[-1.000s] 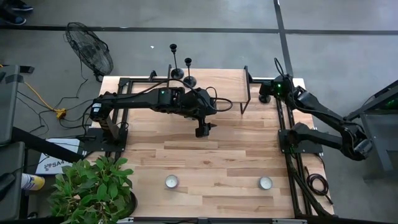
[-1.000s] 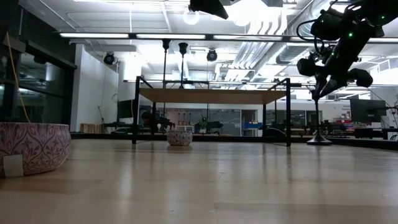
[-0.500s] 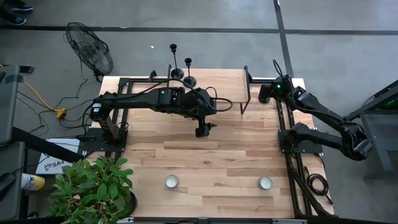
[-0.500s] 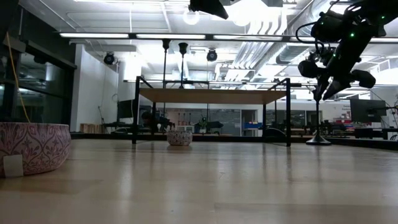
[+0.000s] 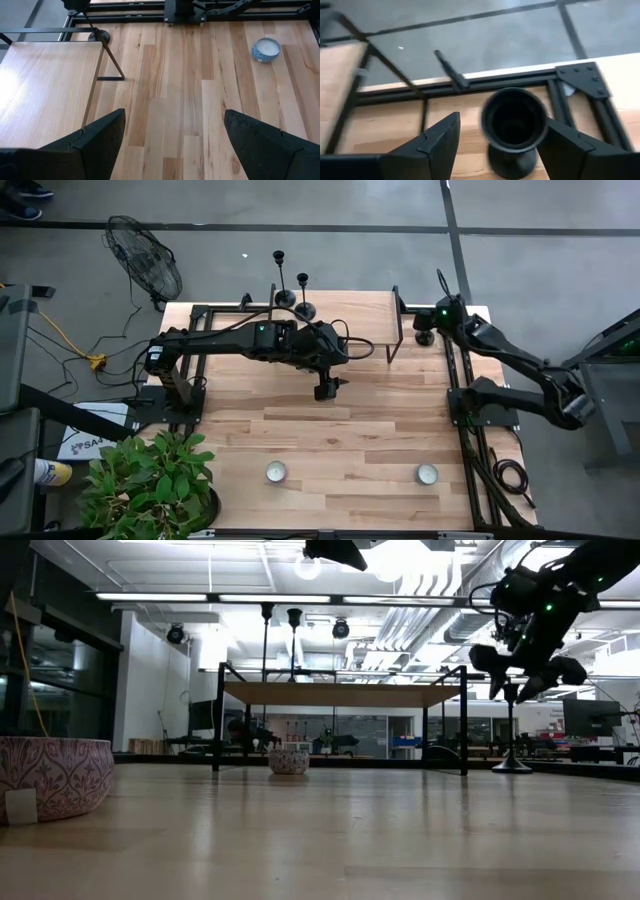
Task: Pick & Place candle stick holders
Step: Put the black candle holder on the shelf
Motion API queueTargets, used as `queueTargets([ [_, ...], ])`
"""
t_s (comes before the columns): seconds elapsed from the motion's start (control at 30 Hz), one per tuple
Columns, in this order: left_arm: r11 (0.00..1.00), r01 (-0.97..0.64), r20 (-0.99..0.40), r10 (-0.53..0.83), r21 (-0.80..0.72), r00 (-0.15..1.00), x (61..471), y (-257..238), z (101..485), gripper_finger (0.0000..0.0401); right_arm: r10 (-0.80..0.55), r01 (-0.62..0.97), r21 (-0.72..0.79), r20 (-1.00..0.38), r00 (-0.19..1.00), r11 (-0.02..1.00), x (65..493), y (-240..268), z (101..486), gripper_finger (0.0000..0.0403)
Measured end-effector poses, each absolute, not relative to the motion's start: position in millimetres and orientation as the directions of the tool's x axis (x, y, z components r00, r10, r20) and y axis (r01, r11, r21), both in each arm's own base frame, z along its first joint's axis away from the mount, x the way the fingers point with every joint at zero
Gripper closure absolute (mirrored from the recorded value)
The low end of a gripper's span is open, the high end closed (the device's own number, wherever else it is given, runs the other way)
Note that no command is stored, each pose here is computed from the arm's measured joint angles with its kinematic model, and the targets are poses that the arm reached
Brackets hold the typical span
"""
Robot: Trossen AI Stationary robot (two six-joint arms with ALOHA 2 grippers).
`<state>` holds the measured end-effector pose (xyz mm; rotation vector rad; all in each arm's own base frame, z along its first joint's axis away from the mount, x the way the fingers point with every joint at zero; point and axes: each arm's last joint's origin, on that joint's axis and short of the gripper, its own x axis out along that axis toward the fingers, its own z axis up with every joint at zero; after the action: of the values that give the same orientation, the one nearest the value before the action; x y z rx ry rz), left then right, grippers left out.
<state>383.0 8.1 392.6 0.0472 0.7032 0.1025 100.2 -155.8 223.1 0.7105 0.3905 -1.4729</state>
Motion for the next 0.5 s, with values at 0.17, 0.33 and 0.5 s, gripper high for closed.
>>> queueTargets([
  [0.17,0.994,-0.078,-0.652,0.11,0.078,0.75,382.2,8.2,391.6,0.0066,-0.778,0.979,0.19,-0.624,0.066,-0.07,104.5,-155.6,223.0,0.017],
  [0.33,0.994,-0.078,-0.66,0.109,0.077,0.743,381.5,8.0,390.9,0.0066,-0.778,0.979,0.188,-0.626,0.063,-0.072,104.1,-155.7,222.9,0.0179],
  [0.5,0.994,-0.078,-0.66,0.109,0.076,0.743,381.5,8.1,390.9,0.0066,-0.778,0.979,0.192,-0.625,0.066,-0.072,104.2,-155.7,223.0,0.0204],
])
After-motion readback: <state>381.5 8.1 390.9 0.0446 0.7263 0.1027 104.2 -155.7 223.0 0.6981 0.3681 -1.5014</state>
